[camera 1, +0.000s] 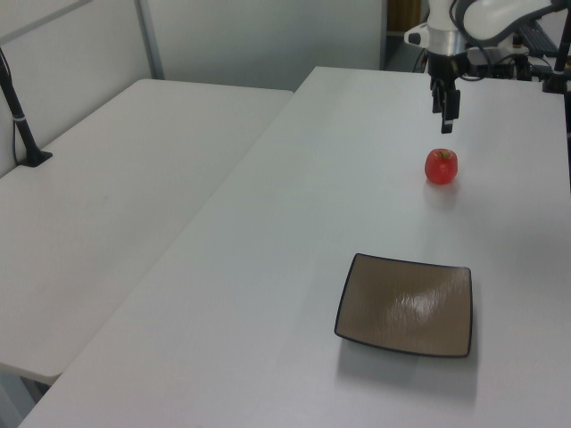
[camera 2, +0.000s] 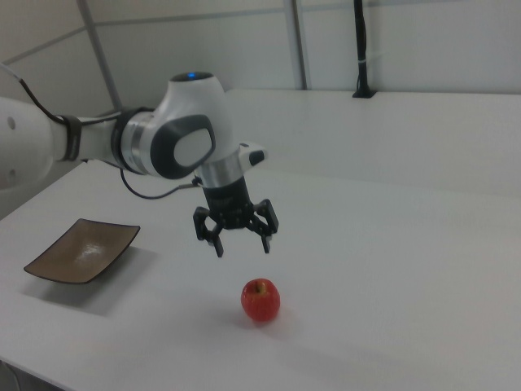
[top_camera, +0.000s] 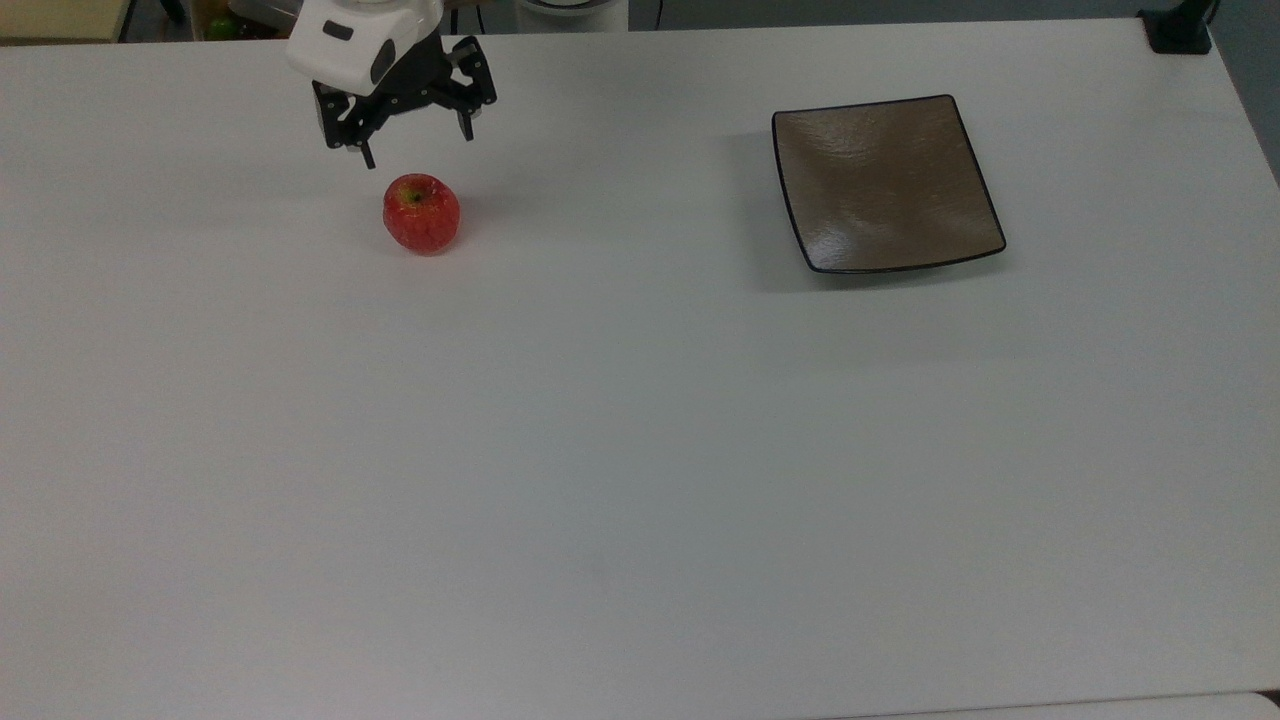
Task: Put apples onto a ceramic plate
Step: 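Move the open gripper over the red apple and lower it, then close the gripper around the red apple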
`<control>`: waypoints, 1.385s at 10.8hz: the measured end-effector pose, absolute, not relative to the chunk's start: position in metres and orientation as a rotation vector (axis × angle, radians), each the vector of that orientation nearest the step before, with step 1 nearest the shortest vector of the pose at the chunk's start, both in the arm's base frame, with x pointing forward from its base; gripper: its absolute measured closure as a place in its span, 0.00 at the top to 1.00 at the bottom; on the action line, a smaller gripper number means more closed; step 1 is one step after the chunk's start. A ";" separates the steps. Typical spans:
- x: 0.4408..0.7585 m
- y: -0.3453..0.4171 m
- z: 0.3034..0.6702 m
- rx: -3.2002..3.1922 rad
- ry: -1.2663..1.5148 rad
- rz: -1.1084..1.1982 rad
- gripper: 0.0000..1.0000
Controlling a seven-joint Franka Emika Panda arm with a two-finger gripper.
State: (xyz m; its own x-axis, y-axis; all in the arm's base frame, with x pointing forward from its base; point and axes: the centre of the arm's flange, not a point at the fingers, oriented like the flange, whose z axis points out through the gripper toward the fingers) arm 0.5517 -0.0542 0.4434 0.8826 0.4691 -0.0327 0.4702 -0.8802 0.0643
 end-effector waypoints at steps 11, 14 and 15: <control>0.545 -0.058 0.347 2.916 0.811 -0.016 1.00; 0.545 -0.059 0.333 2.875 0.854 -0.065 1.00; 0.545 -0.059 0.329 2.859 0.870 -0.081 1.00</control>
State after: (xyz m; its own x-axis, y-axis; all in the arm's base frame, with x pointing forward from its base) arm 0.5449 -0.0593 0.3288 0.8302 0.5492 -0.0958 0.5575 -0.8200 0.1294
